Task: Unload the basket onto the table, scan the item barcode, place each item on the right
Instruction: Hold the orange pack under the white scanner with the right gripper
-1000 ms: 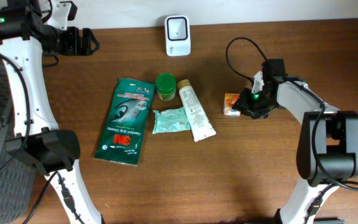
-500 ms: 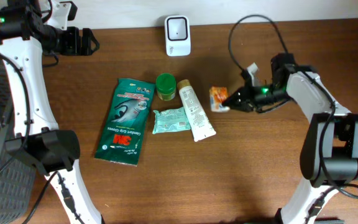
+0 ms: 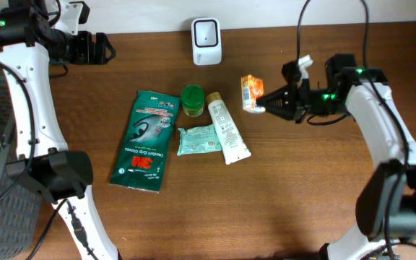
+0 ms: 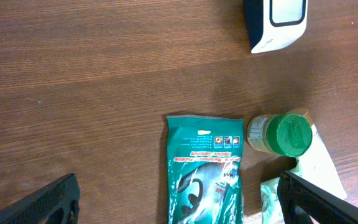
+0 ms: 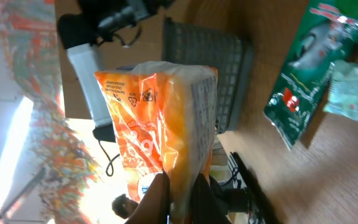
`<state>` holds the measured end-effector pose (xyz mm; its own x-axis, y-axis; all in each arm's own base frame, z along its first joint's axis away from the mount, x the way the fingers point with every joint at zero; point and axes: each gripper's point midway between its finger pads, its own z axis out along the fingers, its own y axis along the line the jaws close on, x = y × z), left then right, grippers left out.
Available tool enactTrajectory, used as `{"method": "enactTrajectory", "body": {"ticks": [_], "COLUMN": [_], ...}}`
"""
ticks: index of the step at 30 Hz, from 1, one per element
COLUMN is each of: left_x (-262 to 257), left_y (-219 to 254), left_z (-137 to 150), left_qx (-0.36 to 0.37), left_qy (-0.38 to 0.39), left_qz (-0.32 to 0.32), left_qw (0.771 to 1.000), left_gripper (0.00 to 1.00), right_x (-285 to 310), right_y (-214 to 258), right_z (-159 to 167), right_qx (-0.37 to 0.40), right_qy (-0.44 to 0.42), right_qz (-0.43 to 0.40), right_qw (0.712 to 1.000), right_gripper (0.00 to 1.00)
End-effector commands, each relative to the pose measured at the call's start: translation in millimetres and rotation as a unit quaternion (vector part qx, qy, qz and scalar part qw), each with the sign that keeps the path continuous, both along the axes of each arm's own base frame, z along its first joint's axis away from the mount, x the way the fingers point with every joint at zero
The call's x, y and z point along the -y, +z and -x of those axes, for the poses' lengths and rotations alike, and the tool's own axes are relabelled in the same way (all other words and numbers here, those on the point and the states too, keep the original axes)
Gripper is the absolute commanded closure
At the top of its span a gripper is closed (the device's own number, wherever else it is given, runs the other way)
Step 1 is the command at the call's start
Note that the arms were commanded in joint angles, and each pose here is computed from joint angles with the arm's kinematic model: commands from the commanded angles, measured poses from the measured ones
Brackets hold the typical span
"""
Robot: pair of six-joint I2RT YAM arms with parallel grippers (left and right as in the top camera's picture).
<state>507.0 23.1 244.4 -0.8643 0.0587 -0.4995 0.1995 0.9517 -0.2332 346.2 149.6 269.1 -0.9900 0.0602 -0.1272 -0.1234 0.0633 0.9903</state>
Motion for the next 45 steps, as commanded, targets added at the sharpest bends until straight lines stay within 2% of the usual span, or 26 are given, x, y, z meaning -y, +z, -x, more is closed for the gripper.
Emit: {"method": "enactTrajectory", "body": {"ticks": [1, 5, 10, 11, 12, 15, 17, 19, 20, 21, 24, 26, 27, 28, 29, 34, 37, 45], "left_x": [2.1, 2.1, 2.1, 2.1, 2.1, 2.1, 2.1, 2.1, 2.1, 2.1, 2.1, 2.1, 2.1, 2.1, 2.1, 2.1, 2.1, 2.1], "left_y": [8.3, 8.3, 8.3, 8.3, 8.3, 8.3, 8.3, 8.3, 8.3, 8.3, 8.3, 8.3, 8.3, 8.3, 8.3, 8.3, 8.3, 8.3], "left_z": [1.3, 1.3, 1.3, 1.3, 1.3, 1.3, 1.3, 1.3, 1.3, 1.3, 1.3, 1.3, 1.3, 1.3, 1.3, 1.3, 1.3, 1.3], "left_qx": [0.012, 0.012, 0.012, 0.012, 0.012, 0.012, 0.012, 0.012, 0.012, 0.012, 0.012, 0.012, 0.012, 0.012, 0.012, 0.012, 0.012, 0.012], "left_qy": [-0.009, -0.009, -0.009, -0.009, -0.009, -0.009, -0.009, -0.009, -0.009, -0.009, -0.009, -0.009, -0.009, -0.009, -0.009, -0.009, -0.009, -0.009], "left_qz": [0.000, 0.000, 0.000, 0.000, 0.000, 0.000, 0.000, 0.000, 0.000, 0.000, 0.000, 0.000, 0.000, 0.000, 0.000, 0.000, 0.000, 0.000], "left_qw": [1.000, 1.000, 1.000, 1.000, 1.000, 1.000, 1.000, 1.000, 1.000, 1.000, 1.000, 1.000, 1.000, 1.000, 1.000, 1.000, 1.000, 1.000], "left_gripper": [0.01, 0.01, 0.01, 0.01, 0.01, 0.01, 0.01, 0.01, 0.01, 0.01, 0.01, 0.01, 0.01, 0.01, 0.01, 0.01, 0.01, 0.01], "right_x": [-0.7, -1.5, -1.8, -2.7, -4.9, -13.8, -18.6, -20.9, -21.8, -23.4, -36.4, -46.1, -50.7, -51.6, -52.7, -85.9, -83.8, -81.4], "right_y": [55.6, 73.7, 67.1, 55.5, 32.9, -17.3, -26.6, -20.3, -12.1, -9.3, -11.5, -25.1, -30.2, -36.9, -40.1, -80.4, -118.8, -128.8], "right_z": [14.6, 27.5, 24.7, 21.8, 17.8, 7.0, -9.8, -28.4, -51.0, -66.3, -139.2, -196.5, -211.1, -236.5, -252.6, -304.2, -315.7, -315.0], "right_qx": [0.055, 0.067, 0.074, 0.074, 0.069, 0.045, 0.058, 0.086, 0.112, 0.128, 0.217, 0.285, 0.306, 0.338, 0.356, 0.481, 0.511, 0.507], "right_qy": [0.001, 0.001, -0.003, -0.008, -0.013, -0.033, -0.069, -0.092, -0.112, -0.122, -0.159, -0.206, -0.216, -0.247, -0.272, -0.239, -0.179, -0.166], "right_qz": [-0.015, -0.014, 0.007, 0.042, 0.110, 0.278, 0.375, 0.437, 0.490, 0.514, 0.579, 0.614, 0.622, 0.650, 0.665, 0.681, 0.721, 0.730], "right_qw": [0.998, 0.998, 0.997, 0.996, 0.991, 0.959, 0.923, 0.891, 0.857, 0.839, 0.770, 0.707, 0.687, 0.635, 0.598, 0.498, 0.433, 0.427], "right_gripper": [0.96, 0.96, 0.96, 0.96, 0.96, 0.96, 0.96, 0.96, 0.96, 0.96, 0.96, 0.96, 0.96, 0.96, 0.96, 0.96, 0.96, 0.96]}}
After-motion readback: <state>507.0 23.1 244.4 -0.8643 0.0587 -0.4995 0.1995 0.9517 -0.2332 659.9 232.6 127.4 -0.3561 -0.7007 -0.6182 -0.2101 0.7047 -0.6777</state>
